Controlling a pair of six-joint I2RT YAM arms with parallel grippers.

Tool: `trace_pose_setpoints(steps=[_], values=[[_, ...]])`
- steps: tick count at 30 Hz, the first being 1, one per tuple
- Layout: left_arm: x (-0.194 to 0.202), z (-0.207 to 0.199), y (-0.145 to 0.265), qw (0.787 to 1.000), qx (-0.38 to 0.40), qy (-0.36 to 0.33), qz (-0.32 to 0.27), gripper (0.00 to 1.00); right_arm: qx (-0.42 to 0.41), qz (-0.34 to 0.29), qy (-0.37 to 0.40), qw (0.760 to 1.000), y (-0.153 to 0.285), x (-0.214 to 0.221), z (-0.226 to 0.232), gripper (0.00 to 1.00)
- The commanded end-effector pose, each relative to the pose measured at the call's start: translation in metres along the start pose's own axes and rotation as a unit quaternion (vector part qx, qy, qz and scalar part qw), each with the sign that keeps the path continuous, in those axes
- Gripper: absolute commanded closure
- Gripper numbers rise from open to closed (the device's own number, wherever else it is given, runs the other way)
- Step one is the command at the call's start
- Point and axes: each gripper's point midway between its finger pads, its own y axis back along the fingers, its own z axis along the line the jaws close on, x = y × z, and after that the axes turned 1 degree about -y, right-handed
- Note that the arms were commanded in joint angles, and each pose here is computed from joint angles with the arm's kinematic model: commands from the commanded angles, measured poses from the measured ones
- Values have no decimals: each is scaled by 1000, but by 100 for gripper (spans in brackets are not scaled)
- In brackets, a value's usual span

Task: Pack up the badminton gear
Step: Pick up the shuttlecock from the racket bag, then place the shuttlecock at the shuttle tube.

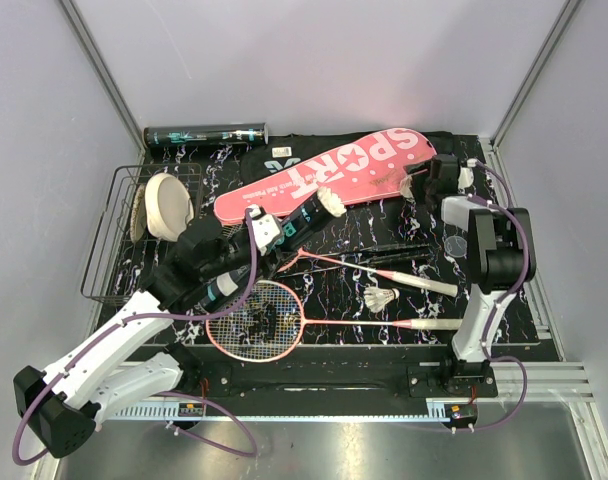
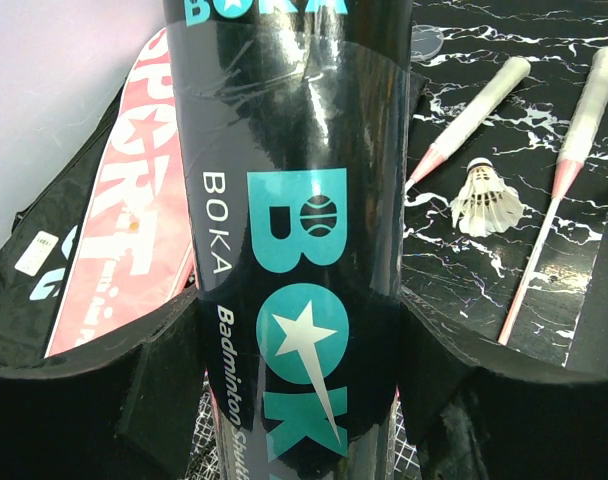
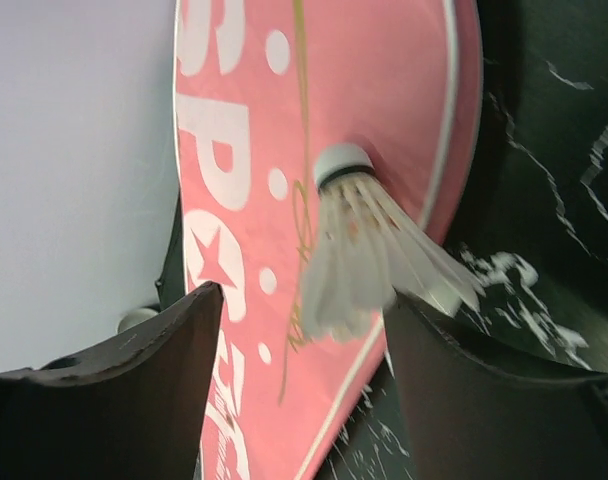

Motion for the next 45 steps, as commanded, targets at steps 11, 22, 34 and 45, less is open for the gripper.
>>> trace_pose_setpoints(steps=[11,22,34,45], values=[[-26,4,-2,998,-1,-23,-50,100,-31,-15,94,995,-25,-31,64,100],[-9,6,7,993,-9,-112,-34,100,-185,264,395,860,253,85,79,100],[3,-14,6,991,40,-124,-19,100,-375,360,423,742,423,116,83,100],[13,-32,-3,990,70,-126,1,100,-408,367,392,738,427,141,110,100]])
